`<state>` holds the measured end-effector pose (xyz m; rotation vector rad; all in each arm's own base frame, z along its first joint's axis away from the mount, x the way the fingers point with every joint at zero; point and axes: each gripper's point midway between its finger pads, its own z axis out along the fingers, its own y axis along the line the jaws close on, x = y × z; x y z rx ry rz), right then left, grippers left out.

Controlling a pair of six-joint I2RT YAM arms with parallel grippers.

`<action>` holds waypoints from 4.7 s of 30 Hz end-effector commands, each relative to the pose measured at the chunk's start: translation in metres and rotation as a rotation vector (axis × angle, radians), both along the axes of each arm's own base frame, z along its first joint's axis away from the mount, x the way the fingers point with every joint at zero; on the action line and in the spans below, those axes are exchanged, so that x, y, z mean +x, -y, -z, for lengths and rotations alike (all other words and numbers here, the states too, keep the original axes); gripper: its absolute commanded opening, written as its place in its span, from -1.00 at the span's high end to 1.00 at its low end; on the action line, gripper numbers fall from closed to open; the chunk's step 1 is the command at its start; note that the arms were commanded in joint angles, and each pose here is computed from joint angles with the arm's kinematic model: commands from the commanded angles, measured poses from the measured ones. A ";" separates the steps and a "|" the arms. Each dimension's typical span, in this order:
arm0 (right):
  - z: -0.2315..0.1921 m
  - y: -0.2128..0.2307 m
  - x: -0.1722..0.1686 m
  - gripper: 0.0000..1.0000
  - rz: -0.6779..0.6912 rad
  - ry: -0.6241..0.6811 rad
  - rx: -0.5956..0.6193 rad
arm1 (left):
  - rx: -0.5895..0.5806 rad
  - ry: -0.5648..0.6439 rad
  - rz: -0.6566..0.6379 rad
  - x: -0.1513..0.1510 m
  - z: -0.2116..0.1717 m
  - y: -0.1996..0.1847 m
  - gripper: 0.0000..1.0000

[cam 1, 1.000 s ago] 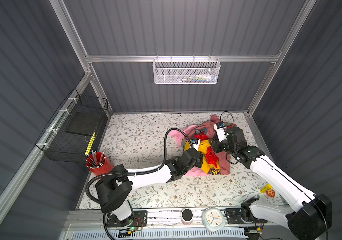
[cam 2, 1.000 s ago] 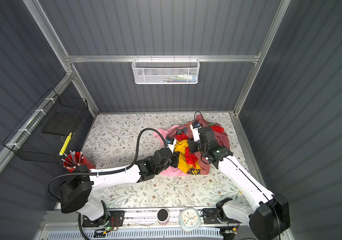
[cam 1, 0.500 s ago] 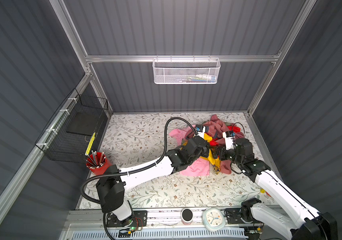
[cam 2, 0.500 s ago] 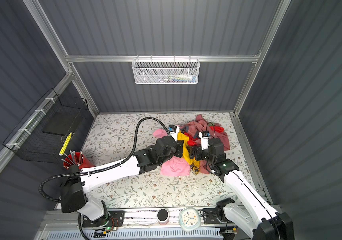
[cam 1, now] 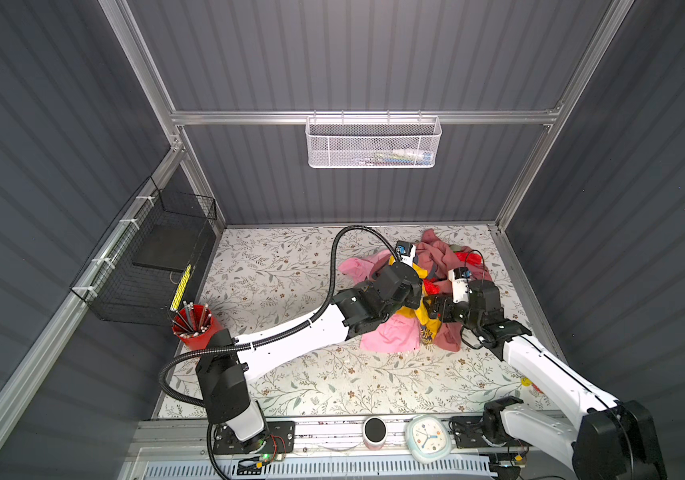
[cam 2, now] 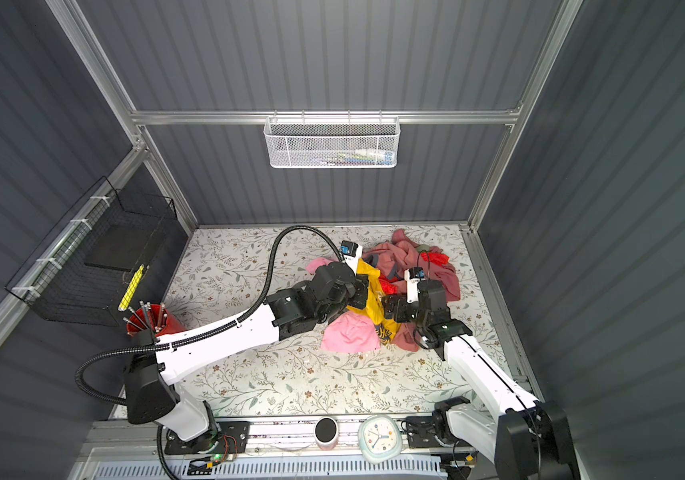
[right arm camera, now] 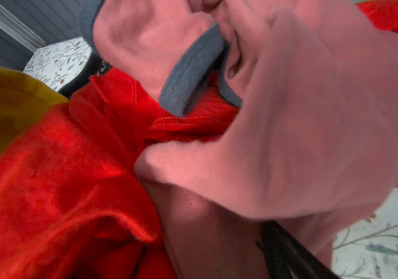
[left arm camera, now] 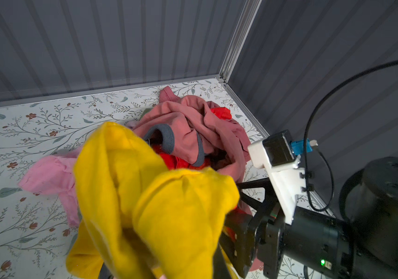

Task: Pick out a specific cloth from the pile
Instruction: 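Grasp the yellow t-shirt with the left gripper and lift it up, then carry the lifted yellow t-shirt with the left gripper away from the pile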

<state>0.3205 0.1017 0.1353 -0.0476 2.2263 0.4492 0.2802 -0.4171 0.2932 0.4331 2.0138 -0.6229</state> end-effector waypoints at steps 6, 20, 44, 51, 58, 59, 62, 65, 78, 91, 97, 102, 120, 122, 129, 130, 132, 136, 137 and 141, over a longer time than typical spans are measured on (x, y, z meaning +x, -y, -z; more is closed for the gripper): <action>0.001 0.017 0.012 -0.84 0.072 0.012 0.012 | -0.106 0.136 -0.032 -0.006 -0.094 -0.030 1.00; -0.019 -0.002 -0.002 -0.94 -0.050 0.090 0.100 | 0.005 0.254 -0.127 0.001 -0.132 -0.064 1.00; 0.014 0.007 0.009 -0.98 0.014 -0.053 0.057 | 0.082 0.498 -0.180 -0.005 -0.222 -0.109 1.00; 0.017 0.009 0.010 -0.96 0.022 -0.072 0.045 | 0.054 0.528 -0.155 -0.011 -0.239 -0.111 1.00; 0.019 0.010 0.011 -0.95 0.033 -0.088 0.046 | 0.073 0.580 -0.205 -0.011 -0.262 -0.128 1.00; 0.021 0.010 0.011 -0.94 0.036 -0.092 0.043 | 0.074 0.590 -0.214 -0.011 -0.266 -0.130 1.00; 0.021 0.010 0.011 -0.93 0.036 -0.096 0.042 | 0.089 0.620 -0.238 -0.011 -0.278 -0.137 1.00; 0.021 0.011 0.011 -0.93 0.040 -0.097 0.038 | 0.121 0.643 -0.264 -0.009 -0.287 -0.142 1.00; 0.021 0.012 0.011 -0.92 0.040 -0.109 0.025 | 0.284 0.725 -0.515 -0.011 -0.317 -0.208 1.00; 0.015 0.010 0.013 -0.93 0.029 -0.103 0.028 | 0.383 0.774 -0.642 -0.026 -0.340 -0.258 1.00; 0.010 0.009 0.012 -0.93 0.023 -0.093 0.033 | 0.398 0.753 -0.660 -0.009 -0.334 -0.270 1.00; 0.006 0.009 0.011 -0.92 0.023 -0.089 0.034 | 0.427 0.700 -0.673 0.019 -0.315 -0.281 1.00; 0.001 0.008 0.004 -0.92 0.018 -0.082 0.043 | 0.474 0.399 -0.753 0.161 -0.225 -0.387 1.00; 0.001 0.008 0.004 -0.92 0.021 -0.084 0.042 | 0.491 0.378 -0.764 0.174 -0.218 -0.398 1.00; -0.010 0.012 -0.001 -0.92 0.031 -0.051 0.037 | 0.597 0.316 -0.749 0.204 -0.183 -0.403 1.00; -0.010 0.012 -0.001 -0.92 0.033 -0.051 0.035 | 0.602 0.304 -0.739 0.206 -0.176 -0.402 1.00; -0.010 0.013 -0.002 -0.92 0.035 -0.050 0.033 | 0.598 0.279 -0.711 0.207 -0.160 -0.398 1.00; -0.011 0.013 -0.002 -0.92 0.034 -0.050 0.034 | 0.568 0.211 -0.645 0.207 -0.124 -0.385 1.00; -0.012 0.012 -0.002 -0.92 0.034 -0.048 0.034 | 0.559 0.190 -0.621 0.206 -0.113 -0.380 1.00; -0.014 0.012 -0.001 -0.91 0.032 -0.045 0.038 | 0.536 0.117 -0.538 0.210 -0.074 -0.358 1.00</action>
